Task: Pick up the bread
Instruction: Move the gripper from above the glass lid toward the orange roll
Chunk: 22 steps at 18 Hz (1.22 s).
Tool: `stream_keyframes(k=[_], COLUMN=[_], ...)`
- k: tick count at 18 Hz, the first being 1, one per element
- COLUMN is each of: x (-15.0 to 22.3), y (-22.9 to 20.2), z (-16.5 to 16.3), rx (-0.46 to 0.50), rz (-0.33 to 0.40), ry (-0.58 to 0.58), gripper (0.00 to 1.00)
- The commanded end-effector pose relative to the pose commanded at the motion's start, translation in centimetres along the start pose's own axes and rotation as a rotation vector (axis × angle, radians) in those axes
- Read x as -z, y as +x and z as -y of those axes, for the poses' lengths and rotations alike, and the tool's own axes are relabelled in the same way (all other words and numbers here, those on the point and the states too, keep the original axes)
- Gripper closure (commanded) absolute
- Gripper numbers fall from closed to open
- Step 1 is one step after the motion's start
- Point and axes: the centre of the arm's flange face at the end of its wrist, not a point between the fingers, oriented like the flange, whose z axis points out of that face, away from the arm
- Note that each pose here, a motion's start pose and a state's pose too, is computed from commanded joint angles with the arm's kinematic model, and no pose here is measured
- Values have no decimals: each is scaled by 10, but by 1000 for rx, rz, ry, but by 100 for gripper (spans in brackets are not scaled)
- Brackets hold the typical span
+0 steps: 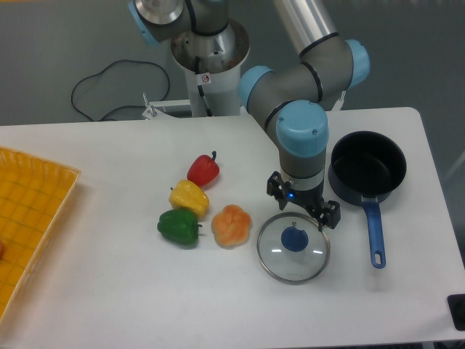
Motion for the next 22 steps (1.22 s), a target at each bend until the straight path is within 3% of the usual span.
stream_keyframes(k=[5, 9, 16, 22], x=[10, -18, -25, -27], y=[3, 16, 61, 93], z=[8, 17, 44, 70], rx=[-1, -12, -81, -63], rz=[6, -49, -59, -78], ry=[36, 63, 66, 67], gripper=[0, 0, 0, 0])
